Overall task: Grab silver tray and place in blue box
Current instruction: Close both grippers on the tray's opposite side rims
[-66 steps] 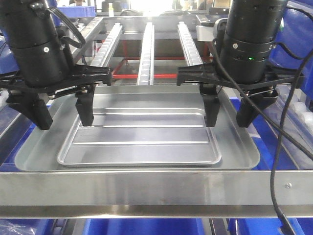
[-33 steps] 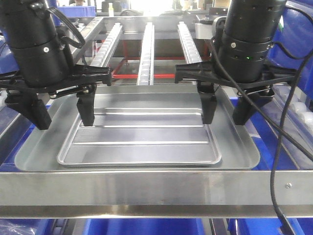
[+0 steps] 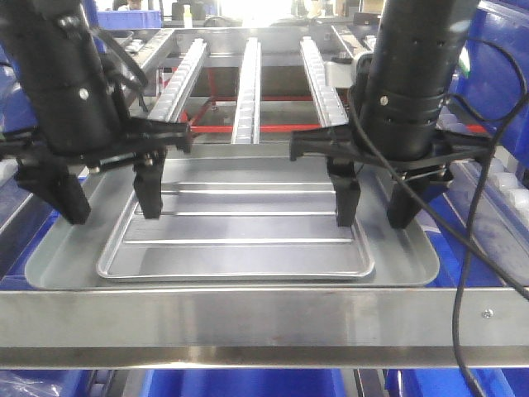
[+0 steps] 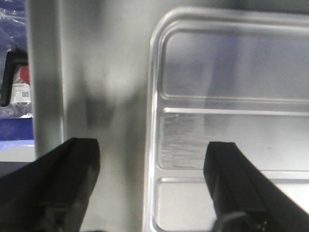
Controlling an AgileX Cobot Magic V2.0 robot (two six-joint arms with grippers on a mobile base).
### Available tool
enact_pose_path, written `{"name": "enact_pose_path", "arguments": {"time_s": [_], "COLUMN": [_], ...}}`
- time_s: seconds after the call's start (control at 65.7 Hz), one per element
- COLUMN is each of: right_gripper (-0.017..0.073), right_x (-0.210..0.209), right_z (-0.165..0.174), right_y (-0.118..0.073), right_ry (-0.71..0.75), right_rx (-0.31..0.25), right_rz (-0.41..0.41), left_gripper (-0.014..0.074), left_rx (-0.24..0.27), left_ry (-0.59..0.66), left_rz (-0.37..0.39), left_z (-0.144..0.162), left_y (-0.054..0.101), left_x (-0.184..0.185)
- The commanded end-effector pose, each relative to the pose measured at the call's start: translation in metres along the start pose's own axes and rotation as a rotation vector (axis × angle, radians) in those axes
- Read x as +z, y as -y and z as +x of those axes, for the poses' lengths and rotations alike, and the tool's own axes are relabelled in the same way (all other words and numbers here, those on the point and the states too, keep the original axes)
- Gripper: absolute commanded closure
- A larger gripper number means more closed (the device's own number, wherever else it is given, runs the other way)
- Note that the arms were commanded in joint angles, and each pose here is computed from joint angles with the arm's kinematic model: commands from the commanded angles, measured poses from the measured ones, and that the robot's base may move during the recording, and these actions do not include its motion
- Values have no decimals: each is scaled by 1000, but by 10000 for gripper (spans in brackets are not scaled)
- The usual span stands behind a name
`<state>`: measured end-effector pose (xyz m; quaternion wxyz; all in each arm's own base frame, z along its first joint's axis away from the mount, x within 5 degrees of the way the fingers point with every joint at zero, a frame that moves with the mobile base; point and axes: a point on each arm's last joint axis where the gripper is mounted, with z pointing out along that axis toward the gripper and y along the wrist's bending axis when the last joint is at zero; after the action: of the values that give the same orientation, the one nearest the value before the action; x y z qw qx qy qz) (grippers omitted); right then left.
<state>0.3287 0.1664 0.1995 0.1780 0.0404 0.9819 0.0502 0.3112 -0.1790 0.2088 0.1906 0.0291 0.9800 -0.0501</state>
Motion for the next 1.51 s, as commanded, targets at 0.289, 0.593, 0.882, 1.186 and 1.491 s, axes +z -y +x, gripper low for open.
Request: {"name": "enact_pose_path", "arguments": {"time_s": [0.289, 0.593, 0.882, 1.186, 1.491], "right_gripper": [125, 125, 125, 125, 125], "right_x": [-16, -15, -14, -10, -10], "right_z": [-13, -13, -13, -12, -12], "right_y": [-7, -7, -7, -6, -6], "right_ry": [88, 90, 90, 76, 76], "right_rx": [-1, 0, -1, -2, -2], "right_rz": [-55, -57, -57, -47, -47], "left_gripper": [225, 225, 225, 225, 249], "left_rx": [3, 4, 4, 4, 4], "left_ry": [42, 34, 32, 22, 20], "left_rz": [20, 15, 14, 7, 6], "left_z": [-8, -7, -7, -6, -6], "left_y": [7, 6, 6, 6, 5], "left_x": [-3, -2, -2, -2, -2]}}
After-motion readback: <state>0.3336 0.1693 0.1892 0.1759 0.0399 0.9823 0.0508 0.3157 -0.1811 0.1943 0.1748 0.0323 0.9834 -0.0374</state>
